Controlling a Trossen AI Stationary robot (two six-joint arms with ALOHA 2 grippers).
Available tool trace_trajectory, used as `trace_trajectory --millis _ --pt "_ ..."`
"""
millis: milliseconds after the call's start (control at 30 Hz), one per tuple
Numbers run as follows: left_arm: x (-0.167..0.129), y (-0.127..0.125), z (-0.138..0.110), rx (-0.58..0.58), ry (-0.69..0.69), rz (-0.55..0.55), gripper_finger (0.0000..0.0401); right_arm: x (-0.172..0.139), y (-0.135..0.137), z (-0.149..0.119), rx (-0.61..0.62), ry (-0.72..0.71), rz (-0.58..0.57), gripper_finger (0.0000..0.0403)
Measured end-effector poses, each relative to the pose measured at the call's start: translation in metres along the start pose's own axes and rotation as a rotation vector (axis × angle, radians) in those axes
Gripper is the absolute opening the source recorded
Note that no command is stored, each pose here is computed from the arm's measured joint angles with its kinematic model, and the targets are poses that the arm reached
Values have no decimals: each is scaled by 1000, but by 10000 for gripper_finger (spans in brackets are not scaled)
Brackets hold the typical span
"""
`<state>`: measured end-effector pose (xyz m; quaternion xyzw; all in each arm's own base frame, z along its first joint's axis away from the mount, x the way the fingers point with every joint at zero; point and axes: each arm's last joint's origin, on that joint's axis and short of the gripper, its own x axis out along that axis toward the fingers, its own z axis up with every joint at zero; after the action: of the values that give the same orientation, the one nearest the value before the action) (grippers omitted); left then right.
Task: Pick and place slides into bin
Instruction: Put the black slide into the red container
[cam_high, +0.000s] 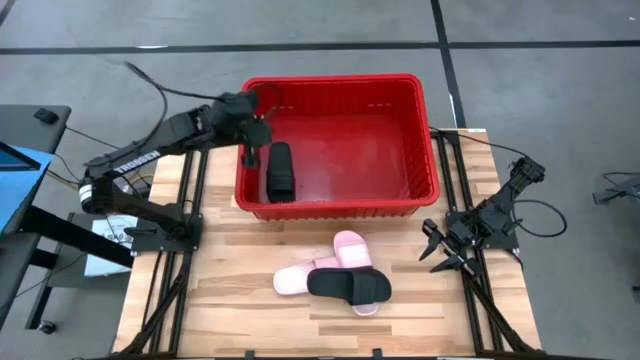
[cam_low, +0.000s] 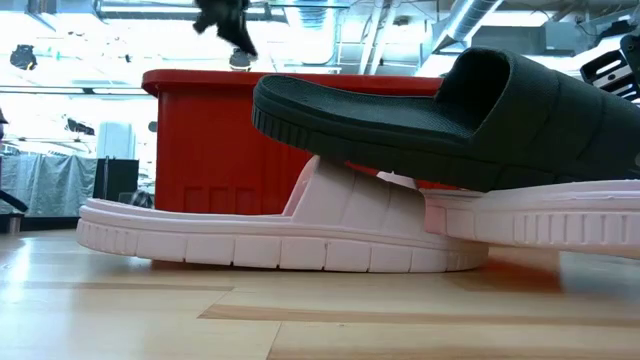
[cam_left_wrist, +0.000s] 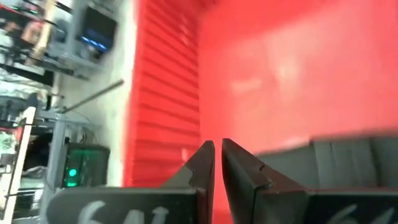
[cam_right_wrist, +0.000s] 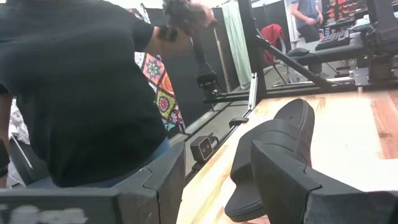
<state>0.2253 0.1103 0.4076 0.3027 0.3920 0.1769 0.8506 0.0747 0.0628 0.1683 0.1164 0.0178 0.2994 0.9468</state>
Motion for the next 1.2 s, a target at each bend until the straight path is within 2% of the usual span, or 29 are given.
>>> trace_trajectory --millis 167,333,467,567,733,800,1033,1200 --pt "-52 16 29 -258 -205 -17 21 0 0 0 0 0 0 173" --pt "-96 16 38 -542 -412 -196 20 0 0 0 0 0 0 173" --pt "-116 4 36 -694 -447 -326 20 0 0 0 0 0 0 173" --pt "-125 -12 36 -732 -442 -346 20 0 0 0 0 0 0 173" --pt "-127 -50 34 -793 -422 -226 20 0 0 0 0 0 0 173" --pt "-128 -69 34 -806 -455 -217 20 0 0 0 0 0 0 173" --pt "-122 -138 33 -750 -613 -374 19 0 0 0 0 1 0 173" --pt "-108 -181 31 -864 -654 -418 19 0 0 0 0 0 0 173"
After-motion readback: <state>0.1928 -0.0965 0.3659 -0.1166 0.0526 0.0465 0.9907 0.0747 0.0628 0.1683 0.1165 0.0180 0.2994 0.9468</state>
